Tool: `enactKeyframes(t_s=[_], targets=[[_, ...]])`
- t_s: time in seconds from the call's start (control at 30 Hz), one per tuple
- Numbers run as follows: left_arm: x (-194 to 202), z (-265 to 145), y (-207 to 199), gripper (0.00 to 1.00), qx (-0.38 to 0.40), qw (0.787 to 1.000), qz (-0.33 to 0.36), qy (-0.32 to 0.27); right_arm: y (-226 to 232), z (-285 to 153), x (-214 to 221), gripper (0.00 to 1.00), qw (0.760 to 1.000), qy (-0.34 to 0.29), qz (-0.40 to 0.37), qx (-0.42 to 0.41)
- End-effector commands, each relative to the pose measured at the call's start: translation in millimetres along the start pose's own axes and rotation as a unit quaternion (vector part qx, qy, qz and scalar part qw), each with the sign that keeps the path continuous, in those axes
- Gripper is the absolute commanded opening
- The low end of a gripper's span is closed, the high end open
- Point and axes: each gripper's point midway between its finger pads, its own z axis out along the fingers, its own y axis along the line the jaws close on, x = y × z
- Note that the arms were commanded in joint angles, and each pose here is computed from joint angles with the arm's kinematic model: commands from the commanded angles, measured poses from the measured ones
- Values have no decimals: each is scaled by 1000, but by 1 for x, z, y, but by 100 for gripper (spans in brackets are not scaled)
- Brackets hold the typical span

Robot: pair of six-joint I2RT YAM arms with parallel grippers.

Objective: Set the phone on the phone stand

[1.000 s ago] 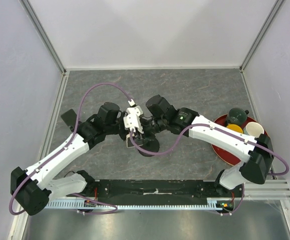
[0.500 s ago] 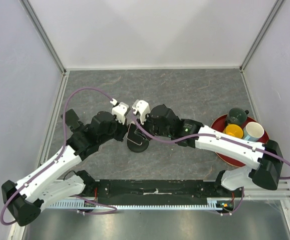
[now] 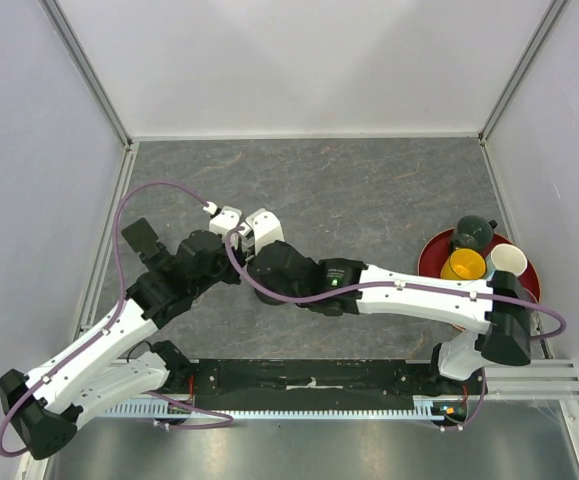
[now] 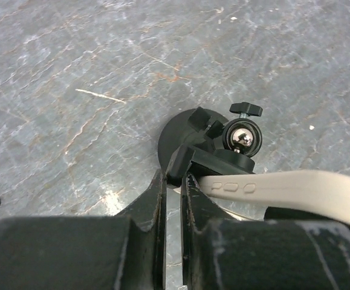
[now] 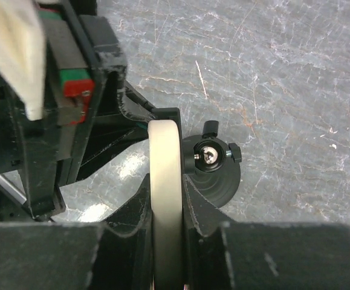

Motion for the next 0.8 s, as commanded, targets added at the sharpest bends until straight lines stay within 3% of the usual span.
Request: enactKeyframes(t_s=[0.0,0.2,0.53,0.77], targets=[[-39,-21,27,2,-78,992,-85,-50,-104,-6,18,0,962,55,-130,232],[-29,-26,15,2,-52,993,-102,-12,-100,12,23,0,968,79,-124,204],[-29,-46,-9,2,26,994,-107,-6,-101,29,46,0,978,131,-86,138],[-34,-58,-12,2,34,992,-122,-8,-104,35,61,0,980,160,-73,95]])
